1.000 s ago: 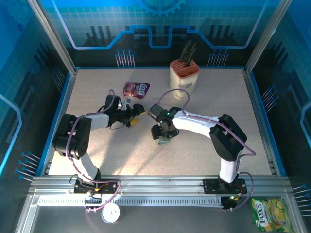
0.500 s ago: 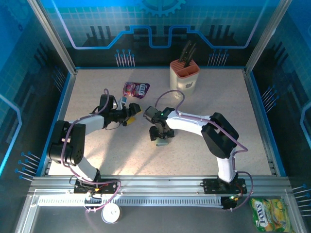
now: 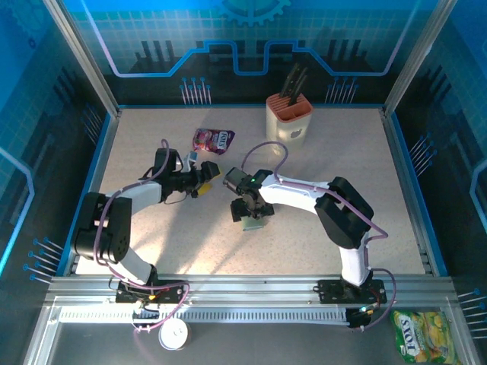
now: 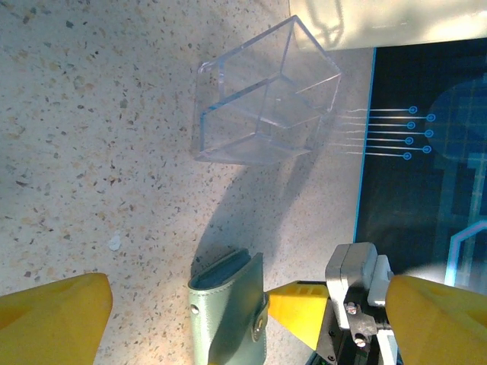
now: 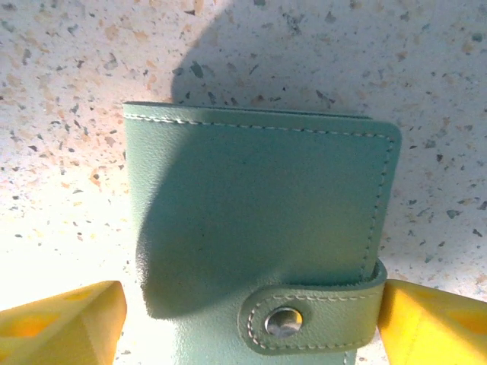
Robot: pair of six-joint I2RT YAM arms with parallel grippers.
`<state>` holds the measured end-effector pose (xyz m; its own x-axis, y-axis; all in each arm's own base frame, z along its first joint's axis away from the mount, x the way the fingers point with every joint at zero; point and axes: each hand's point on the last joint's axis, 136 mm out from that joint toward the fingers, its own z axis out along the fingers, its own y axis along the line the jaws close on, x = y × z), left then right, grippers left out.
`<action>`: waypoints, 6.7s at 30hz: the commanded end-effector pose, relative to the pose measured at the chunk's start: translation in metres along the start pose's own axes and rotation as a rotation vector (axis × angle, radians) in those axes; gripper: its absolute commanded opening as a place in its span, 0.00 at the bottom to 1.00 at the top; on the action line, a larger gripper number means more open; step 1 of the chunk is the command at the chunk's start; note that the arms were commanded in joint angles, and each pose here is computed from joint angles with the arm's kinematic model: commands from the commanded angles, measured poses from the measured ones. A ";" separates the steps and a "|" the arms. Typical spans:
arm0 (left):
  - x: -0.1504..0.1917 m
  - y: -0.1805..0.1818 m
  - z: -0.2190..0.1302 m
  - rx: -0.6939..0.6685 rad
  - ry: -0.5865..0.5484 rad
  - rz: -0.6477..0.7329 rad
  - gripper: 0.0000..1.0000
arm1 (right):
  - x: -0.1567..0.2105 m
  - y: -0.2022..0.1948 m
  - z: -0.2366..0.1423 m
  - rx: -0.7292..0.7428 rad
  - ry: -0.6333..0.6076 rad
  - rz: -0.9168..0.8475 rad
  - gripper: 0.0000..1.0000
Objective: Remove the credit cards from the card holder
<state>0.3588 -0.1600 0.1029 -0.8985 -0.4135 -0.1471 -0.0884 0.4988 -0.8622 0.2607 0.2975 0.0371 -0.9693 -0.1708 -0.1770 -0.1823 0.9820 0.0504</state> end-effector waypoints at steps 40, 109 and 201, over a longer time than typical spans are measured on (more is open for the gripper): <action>0.053 -0.023 -0.007 -0.193 -0.093 -0.006 0.78 | 0.009 -0.012 -0.019 -0.131 -0.063 -0.072 0.58; 0.055 0.000 -0.006 -0.121 -0.078 -0.025 0.00 | 0.013 0.004 0.006 -0.013 0.119 -0.105 0.40; 0.189 0.134 0.057 -0.626 0.424 -0.329 0.00 | 0.012 -0.093 -0.021 0.384 0.020 -0.165 0.00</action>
<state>0.2688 -0.2779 0.0184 -0.9574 -0.2015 0.2066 -0.2873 0.5964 -0.7495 0.2650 0.2243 0.0459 -0.9356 -0.3181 -0.1530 -0.2701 0.9242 -0.2699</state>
